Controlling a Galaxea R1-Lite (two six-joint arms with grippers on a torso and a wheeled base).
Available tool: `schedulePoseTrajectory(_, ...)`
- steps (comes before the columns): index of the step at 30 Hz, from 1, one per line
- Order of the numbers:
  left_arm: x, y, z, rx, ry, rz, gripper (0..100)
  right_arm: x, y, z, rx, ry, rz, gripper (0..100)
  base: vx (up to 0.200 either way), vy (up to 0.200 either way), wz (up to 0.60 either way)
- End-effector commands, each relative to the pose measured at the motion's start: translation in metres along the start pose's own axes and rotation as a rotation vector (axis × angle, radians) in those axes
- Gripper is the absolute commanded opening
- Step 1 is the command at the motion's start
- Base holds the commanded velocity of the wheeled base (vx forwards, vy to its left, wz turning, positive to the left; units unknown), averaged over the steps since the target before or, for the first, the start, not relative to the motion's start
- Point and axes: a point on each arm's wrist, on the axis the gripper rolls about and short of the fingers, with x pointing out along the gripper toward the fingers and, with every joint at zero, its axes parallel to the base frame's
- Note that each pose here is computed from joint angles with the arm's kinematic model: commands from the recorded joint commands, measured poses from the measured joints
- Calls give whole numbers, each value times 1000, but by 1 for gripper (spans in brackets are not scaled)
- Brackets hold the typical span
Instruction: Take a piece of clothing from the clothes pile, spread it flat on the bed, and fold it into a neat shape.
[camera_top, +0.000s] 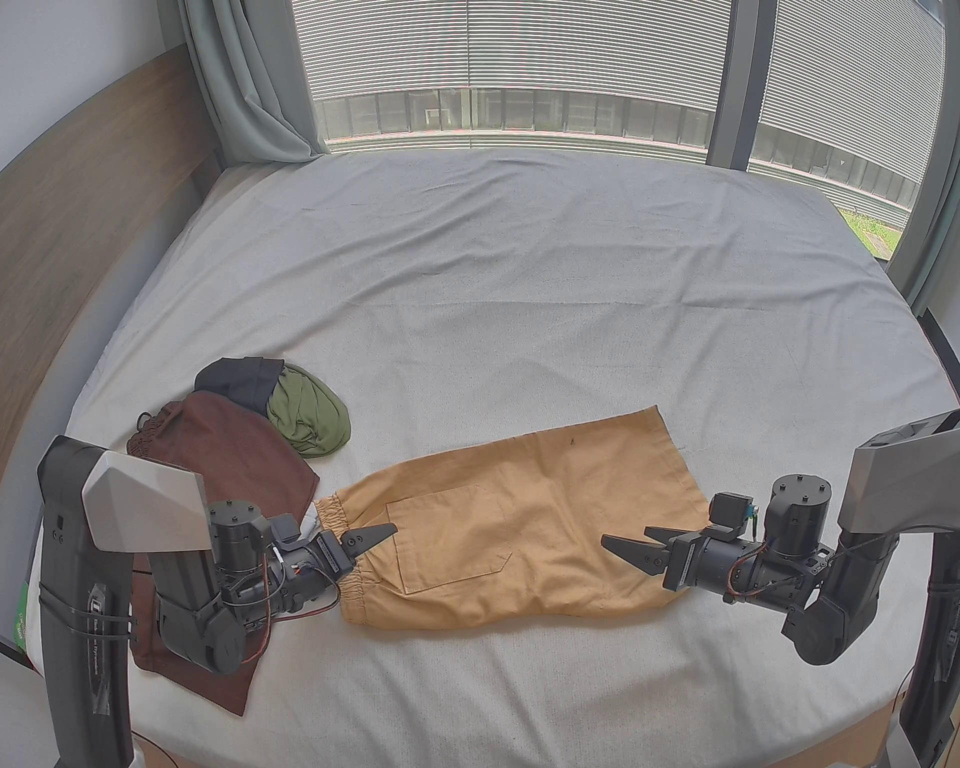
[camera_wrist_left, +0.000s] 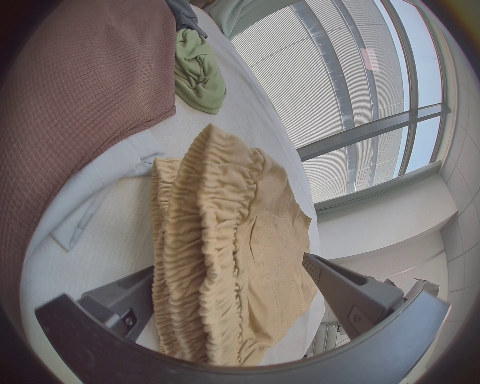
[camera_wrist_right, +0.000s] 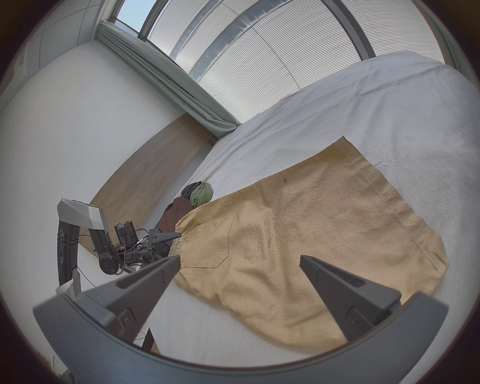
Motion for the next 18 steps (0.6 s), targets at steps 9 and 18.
schedulePoseTrajectory(9,3,0,-3,2,6,-1,0,0,-1,-1,1,2,-2,100,0,0,0)
schedulePoseTrajectory(18,0,-1,0,4,-4,-1,0,5,-9,-6,11,14,-21,100,0,0,0)
